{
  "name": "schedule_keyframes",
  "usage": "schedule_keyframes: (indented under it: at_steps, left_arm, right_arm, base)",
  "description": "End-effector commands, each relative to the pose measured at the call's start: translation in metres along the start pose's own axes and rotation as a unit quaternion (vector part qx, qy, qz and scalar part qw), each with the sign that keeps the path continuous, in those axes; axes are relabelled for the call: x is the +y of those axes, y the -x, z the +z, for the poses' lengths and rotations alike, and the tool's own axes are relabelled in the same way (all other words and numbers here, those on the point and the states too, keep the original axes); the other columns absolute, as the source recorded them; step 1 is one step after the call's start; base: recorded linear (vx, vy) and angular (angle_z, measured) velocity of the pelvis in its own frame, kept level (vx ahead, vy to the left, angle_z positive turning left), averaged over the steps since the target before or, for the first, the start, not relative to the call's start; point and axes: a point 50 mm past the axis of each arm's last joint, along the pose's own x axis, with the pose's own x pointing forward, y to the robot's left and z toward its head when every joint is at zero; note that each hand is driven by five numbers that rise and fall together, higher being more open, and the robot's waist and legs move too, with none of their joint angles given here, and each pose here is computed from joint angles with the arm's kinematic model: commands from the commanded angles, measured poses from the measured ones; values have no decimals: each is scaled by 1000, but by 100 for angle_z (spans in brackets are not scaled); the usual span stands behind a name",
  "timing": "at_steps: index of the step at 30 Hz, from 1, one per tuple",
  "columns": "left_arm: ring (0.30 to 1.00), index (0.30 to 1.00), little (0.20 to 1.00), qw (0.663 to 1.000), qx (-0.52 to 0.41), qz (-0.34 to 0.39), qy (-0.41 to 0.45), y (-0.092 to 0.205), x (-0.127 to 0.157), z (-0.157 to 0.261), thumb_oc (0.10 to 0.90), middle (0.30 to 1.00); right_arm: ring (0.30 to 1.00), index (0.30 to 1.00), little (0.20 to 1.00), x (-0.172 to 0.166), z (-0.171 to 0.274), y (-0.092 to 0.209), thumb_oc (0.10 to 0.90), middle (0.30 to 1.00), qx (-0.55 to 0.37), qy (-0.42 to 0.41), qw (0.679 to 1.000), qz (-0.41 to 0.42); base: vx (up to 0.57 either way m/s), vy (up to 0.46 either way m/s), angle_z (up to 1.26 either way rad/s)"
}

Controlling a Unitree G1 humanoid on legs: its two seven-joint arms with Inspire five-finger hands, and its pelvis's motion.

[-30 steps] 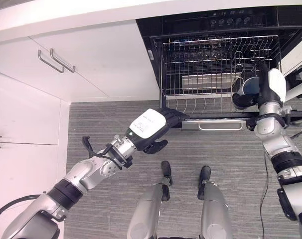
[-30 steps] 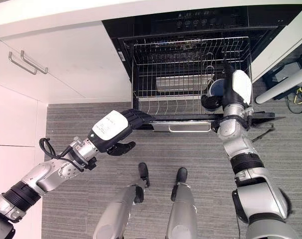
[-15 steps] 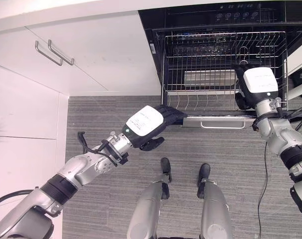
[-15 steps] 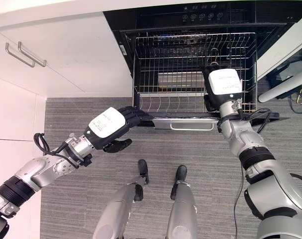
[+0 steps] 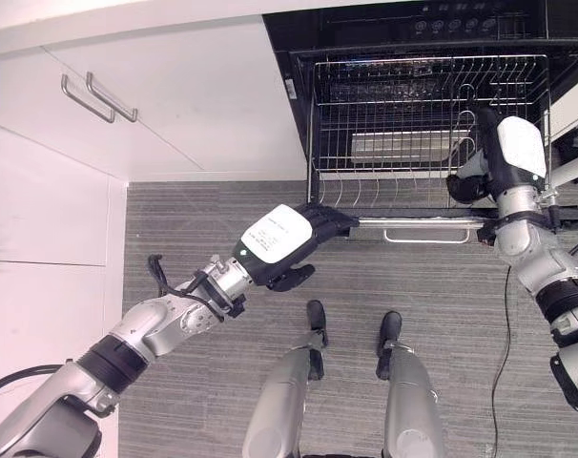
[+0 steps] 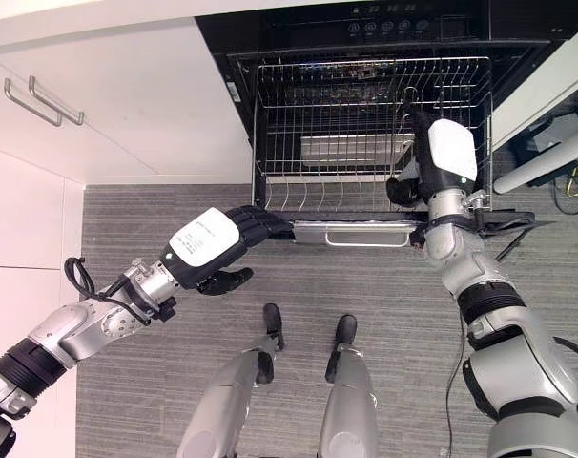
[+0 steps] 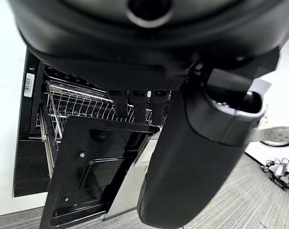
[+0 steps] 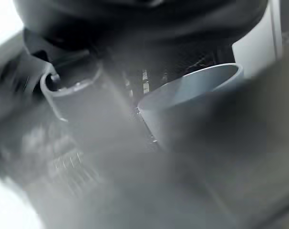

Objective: Place the dishes in the dishwasher.

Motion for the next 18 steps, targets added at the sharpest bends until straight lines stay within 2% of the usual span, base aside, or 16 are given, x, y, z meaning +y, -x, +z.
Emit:
schedule_keyframes:
  at_steps: [1, 2, 4, 18]
  left_arm:
    - [900, 900, 900, 993, -57, 104, 27, -20, 25, 28, 800, 900]
    - [900, 900, 900, 992, -52, 107, 32, -21, 24, 29, 800, 900]
    - [900, 900, 900, 992, -50, 109, 35, -22, 22, 29, 800, 900]
    - [900, 900, 900, 992, -33, 112, 52, -21, 6, 34, 800, 900]
  right_arm:
    - [900, 900, 900, -35, 34, -15, 800, 900, -57, -176, 982, -25]
    - [900, 900, 900, -31, 34, -12, 800, 900, -54, -217, 975, -17]
    - [900, 900, 900, -29, 32, -8, 800, 900, -52, -240, 969, -12]
    - [900, 900, 900, -6, 44, 13, 800, 900, -85, -264, 961, 18]
  base:
    - [25, 113, -12]
    - [39, 105, -7]
    - [24, 62, -7]
    - [9, 24, -4]
